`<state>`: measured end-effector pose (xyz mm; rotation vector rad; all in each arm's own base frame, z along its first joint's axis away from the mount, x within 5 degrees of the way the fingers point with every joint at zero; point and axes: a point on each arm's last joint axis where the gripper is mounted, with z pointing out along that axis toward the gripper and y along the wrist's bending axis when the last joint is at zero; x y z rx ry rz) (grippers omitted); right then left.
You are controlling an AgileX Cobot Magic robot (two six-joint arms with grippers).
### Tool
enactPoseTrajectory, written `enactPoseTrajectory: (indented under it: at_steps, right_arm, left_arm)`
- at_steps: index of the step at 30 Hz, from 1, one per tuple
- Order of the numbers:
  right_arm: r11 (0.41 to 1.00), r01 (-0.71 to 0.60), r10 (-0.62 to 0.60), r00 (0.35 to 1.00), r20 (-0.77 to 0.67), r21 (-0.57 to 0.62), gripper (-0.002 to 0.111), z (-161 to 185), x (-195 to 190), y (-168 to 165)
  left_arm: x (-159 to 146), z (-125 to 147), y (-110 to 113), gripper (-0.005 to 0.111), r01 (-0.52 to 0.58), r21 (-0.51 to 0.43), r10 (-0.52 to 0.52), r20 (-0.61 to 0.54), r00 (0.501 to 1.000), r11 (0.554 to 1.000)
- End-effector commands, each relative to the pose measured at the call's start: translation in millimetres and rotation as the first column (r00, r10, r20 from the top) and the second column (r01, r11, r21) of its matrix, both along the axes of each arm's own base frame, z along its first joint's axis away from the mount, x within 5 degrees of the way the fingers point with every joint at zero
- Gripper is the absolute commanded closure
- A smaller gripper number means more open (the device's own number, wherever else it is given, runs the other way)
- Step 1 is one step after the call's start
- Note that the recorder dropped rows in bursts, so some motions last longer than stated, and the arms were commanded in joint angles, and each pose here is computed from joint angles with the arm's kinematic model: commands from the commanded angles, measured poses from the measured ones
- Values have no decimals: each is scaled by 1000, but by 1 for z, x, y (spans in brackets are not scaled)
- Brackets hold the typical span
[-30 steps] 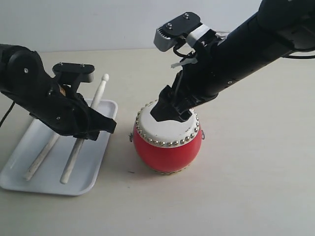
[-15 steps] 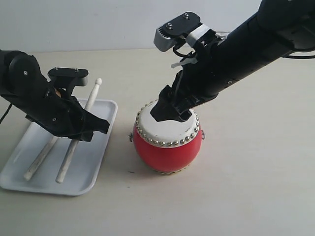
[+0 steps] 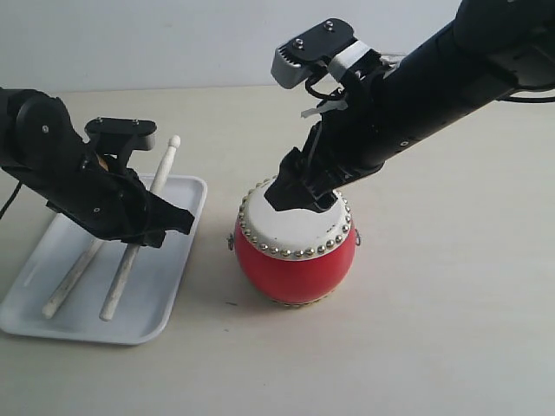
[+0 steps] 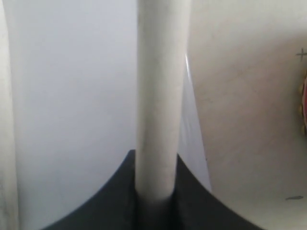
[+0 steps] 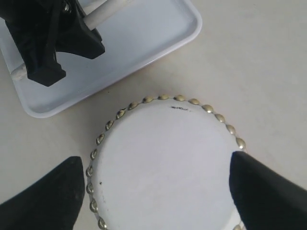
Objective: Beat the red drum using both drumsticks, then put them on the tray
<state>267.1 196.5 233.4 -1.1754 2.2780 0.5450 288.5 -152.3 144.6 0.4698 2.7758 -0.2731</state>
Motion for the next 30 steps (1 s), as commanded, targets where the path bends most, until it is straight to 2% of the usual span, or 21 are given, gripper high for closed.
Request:
enactPoseTrajectory:
  at_steps: [1,16,23,30]
  right_arm:
    - [1000,12,-12,1000,13,9,30,4,1,-2]
    - [1000,15,-15,1000,11,10,30,4,1,-2]
    - [1000,16,-16,1000,11,10,30,4,1,-2]
    - [1000,16,-16,1000,11,10,30,4,1,-2]
  left_arm:
    - [-2,-2,1,107,-9,-5,9,1,1000,1000]
    - [-5,-6,4,107,-30,-6,30,-5,1000,1000]
    - [0,-5,3,107,-20,-13,20,62,998,1000]
    - [-1,-8,4,107,-19,-9,20,66,998,1000]
